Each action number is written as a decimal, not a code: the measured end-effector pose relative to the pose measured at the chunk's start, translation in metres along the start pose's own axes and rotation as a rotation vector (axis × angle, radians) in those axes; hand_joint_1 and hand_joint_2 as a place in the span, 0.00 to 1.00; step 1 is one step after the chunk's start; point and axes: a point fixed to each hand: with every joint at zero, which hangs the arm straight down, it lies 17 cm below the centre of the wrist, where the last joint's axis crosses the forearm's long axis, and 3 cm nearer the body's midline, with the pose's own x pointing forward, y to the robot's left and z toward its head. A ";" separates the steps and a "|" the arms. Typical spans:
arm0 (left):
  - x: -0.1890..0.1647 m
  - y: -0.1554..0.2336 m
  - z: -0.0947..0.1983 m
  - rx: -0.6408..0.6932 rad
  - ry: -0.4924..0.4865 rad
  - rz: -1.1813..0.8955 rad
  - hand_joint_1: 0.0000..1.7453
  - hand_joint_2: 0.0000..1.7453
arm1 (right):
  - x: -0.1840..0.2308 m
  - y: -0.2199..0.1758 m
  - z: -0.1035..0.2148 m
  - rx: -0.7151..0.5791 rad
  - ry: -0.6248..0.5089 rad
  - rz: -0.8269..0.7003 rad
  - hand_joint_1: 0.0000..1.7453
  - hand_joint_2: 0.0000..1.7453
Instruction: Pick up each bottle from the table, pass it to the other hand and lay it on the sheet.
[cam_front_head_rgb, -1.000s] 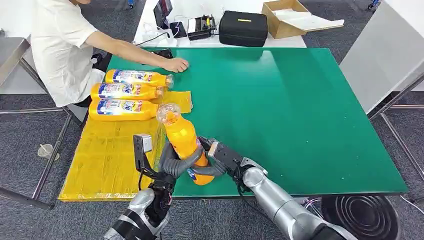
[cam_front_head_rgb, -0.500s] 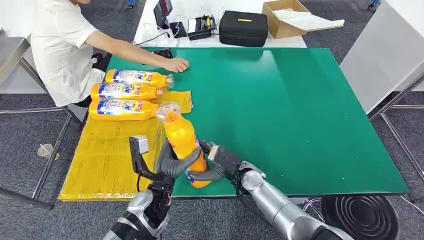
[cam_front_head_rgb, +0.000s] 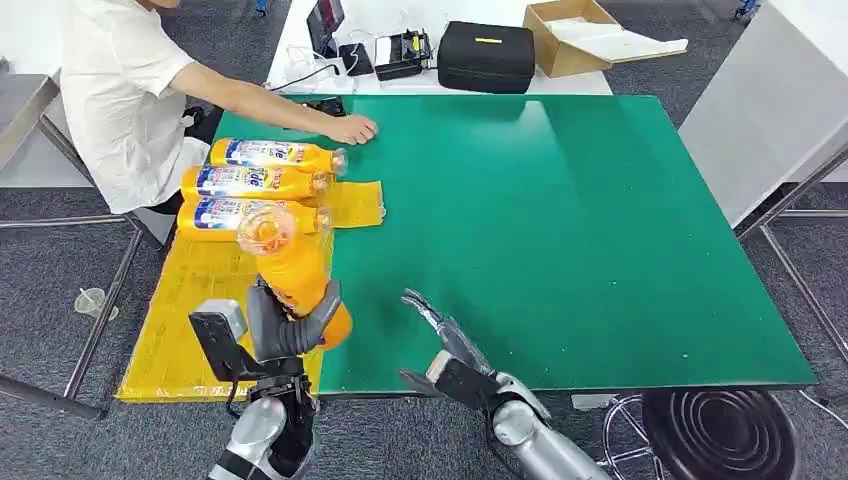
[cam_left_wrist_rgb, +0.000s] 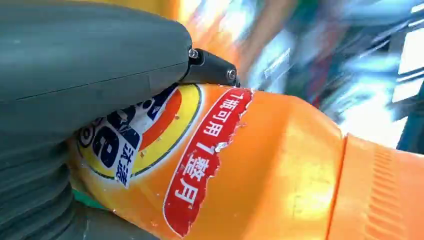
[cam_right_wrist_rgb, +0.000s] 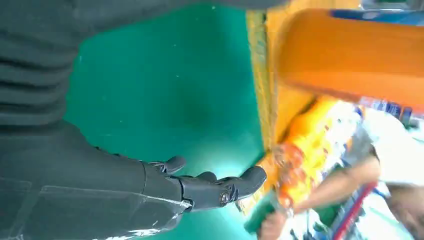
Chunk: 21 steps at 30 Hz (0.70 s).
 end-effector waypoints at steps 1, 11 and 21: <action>0.015 -0.001 -0.001 -0.011 -0.097 -0.111 1.00 1.00 | 0.003 0.002 0.002 -0.003 -0.012 0.012 0.00 0.00; 0.032 0.006 -0.011 -0.035 -0.234 -0.394 1.00 1.00 | 0.003 -0.013 0.007 -0.049 -0.025 0.247 0.00 0.00; -0.026 -0.013 -0.015 -0.274 -0.236 -0.936 1.00 1.00 | 0.013 -0.024 0.001 -0.065 -0.071 0.190 0.00 0.00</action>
